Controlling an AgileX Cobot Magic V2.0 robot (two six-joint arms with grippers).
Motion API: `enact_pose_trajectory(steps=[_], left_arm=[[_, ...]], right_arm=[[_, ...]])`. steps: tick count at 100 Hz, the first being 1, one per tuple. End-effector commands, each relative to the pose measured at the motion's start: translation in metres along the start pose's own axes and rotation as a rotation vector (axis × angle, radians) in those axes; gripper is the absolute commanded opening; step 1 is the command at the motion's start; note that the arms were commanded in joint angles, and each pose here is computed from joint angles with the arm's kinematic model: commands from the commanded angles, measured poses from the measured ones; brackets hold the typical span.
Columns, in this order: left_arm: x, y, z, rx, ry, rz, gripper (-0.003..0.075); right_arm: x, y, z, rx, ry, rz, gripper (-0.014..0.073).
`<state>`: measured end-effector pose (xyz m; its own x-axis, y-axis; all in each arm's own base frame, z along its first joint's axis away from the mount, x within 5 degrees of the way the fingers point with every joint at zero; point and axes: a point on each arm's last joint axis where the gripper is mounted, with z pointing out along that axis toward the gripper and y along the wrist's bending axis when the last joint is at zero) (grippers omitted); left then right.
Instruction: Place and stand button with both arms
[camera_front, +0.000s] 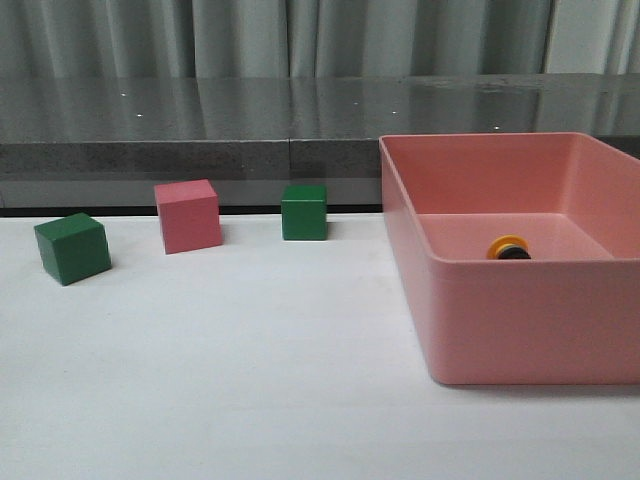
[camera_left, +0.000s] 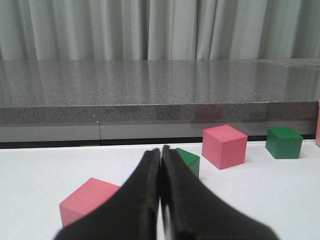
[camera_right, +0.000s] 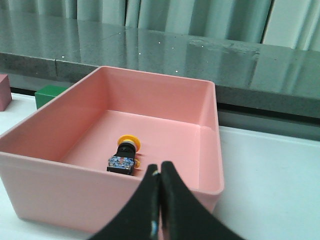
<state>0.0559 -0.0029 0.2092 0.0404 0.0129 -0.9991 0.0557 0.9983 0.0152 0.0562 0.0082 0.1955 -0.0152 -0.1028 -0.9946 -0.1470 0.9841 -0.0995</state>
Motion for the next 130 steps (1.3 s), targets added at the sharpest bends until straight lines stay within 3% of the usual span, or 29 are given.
enact_pose_trajectory(steps=[1,23,38,47,71,94,113,130], left_arm=[[0.007,-0.001,-0.001,0.009,-0.059,-0.009,-0.0020],[0.007,-0.001,-0.001,0.009,-0.059,-0.009,-0.0020],[0.007,-0.001,-0.001,0.009,-0.059,-0.009,-0.0020],[0.007,-0.001,-0.001,0.009,-0.059,-0.009,-0.0020],[0.007,-0.001,-0.001,0.009,-0.059,-0.009,-0.0020],[0.007,-0.001,-0.001,0.009,-0.059,-0.009,-0.0020],[0.007,-0.001,-0.001,0.009,-0.059,-0.009,-0.0020],[0.007,-0.001,-0.001,0.009,-0.059,-0.009,-0.0020]], right_arm=[[-0.013,-0.002,-0.002,0.017,-0.104,-0.013,-0.0064],[-0.018,-0.002,-0.002,0.020,-0.154,-0.005,-0.0064],[-0.038,-0.005,-0.007,0.023,-0.329,0.148,-0.0064],[-0.058,-0.007,-0.012,0.008,-0.333,0.219,-0.0064],[-0.134,-0.011,-0.019,-0.027,-0.053,0.219,-0.0064],[-0.192,-0.014,0.033,-0.050,0.124,0.256,-0.0064],[-0.199,-0.015,0.103,-0.043,0.239,0.264,-0.0064],[-0.172,-0.013,0.170,-0.036,0.396,0.249,-0.0064]])
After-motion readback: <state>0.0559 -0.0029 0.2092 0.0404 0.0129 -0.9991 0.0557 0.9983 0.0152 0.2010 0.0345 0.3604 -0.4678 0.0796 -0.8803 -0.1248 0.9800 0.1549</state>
